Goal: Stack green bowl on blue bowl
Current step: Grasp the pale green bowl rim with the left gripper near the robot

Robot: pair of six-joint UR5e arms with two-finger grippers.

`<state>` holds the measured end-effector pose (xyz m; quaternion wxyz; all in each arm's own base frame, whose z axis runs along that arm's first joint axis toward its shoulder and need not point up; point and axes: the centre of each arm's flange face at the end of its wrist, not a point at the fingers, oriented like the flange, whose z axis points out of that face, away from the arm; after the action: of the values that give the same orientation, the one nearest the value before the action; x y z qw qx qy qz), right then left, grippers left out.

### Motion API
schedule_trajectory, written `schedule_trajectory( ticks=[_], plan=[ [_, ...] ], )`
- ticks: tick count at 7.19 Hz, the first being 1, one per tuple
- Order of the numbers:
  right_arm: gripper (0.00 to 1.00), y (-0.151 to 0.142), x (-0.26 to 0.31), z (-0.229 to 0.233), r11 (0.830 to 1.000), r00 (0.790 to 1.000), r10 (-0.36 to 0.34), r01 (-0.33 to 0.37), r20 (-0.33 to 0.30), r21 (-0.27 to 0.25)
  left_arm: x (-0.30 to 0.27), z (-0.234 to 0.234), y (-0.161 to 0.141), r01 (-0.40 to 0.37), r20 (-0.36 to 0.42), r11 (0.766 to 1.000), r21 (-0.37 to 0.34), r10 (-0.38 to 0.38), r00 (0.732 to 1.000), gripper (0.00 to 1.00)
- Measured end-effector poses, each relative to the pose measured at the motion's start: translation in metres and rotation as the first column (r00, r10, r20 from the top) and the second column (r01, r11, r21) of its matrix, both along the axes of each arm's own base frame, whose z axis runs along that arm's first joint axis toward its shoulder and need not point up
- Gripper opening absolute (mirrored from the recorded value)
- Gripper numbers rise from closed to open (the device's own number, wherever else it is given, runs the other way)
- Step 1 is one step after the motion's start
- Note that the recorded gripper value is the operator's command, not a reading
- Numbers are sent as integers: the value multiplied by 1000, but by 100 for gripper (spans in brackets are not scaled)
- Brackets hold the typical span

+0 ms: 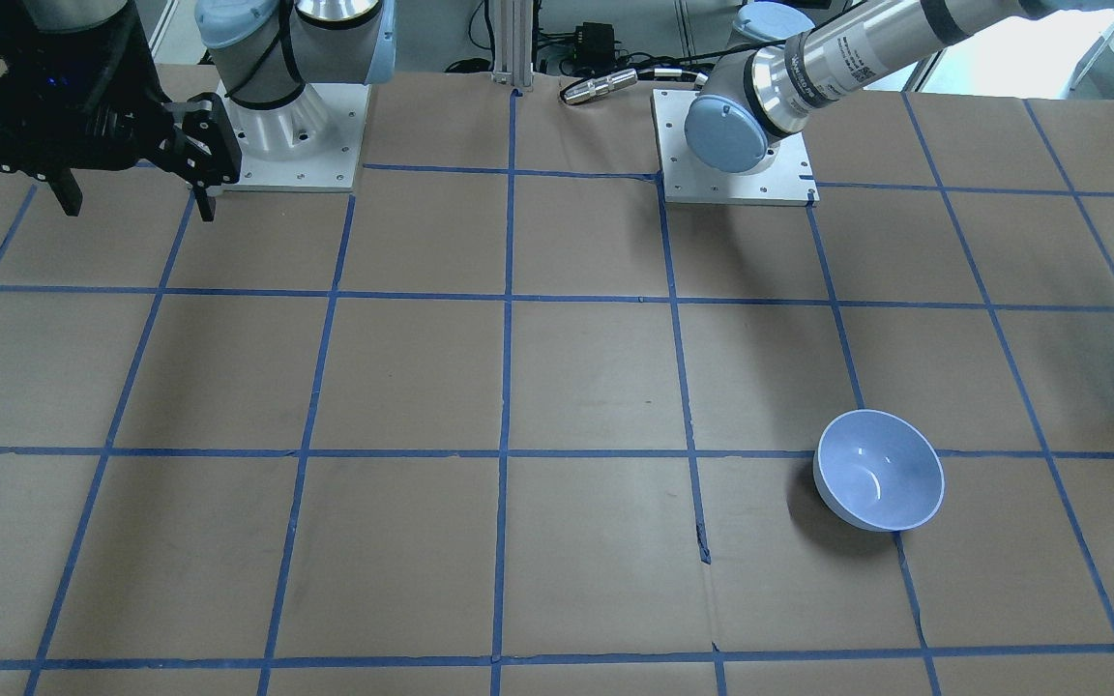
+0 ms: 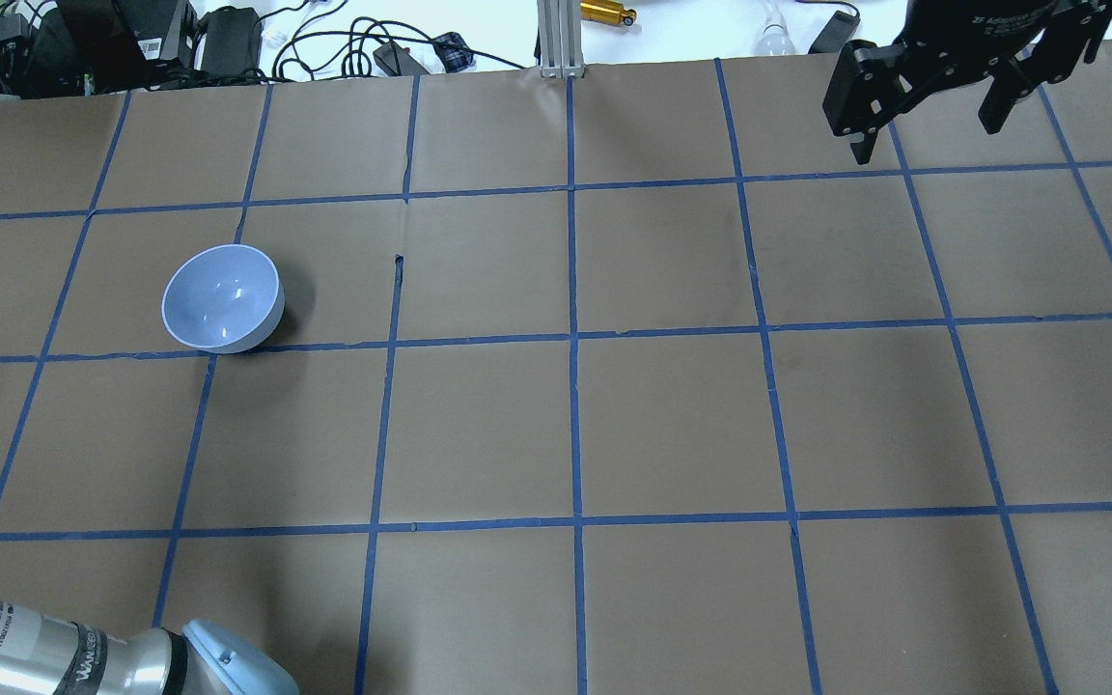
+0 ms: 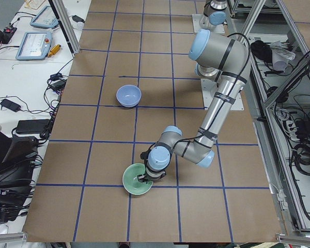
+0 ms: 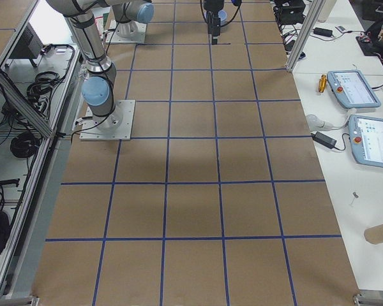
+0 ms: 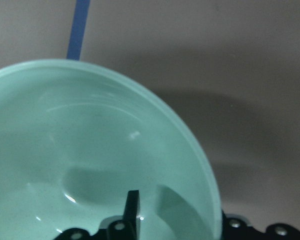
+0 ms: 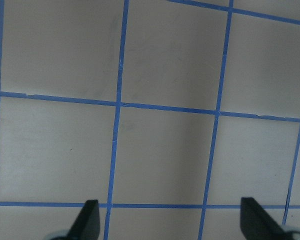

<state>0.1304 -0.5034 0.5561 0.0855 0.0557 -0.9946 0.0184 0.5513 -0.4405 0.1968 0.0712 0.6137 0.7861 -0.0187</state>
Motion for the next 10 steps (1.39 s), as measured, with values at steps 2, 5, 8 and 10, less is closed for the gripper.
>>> schedule_trajectory(
  ticks=[2, 5, 8, 10],
  plan=[
    [100, 0, 0, 0, 1000, 1000, 0, 0, 0, 0, -1, 7, 1, 9, 4, 1000, 3, -9, 1000, 0],
    [100, 0, 0, 0, 1000, 1000, 1, -1, 0, 0, -7, 23, -1, 11, 6, 1000, 3, -11, 1000, 0],
    [100, 0, 0, 0, 1000, 1000, 0, 0, 0, 0, -40, 64, -20, 45, 24, 998, 40, -46, 999, 0],
    [100, 0, 0, 0, 1000, 1000, 0, 0, 0, 0, -93, 110, -52, 64, 51, 996, 56, -66, 996, 0]
  ],
)
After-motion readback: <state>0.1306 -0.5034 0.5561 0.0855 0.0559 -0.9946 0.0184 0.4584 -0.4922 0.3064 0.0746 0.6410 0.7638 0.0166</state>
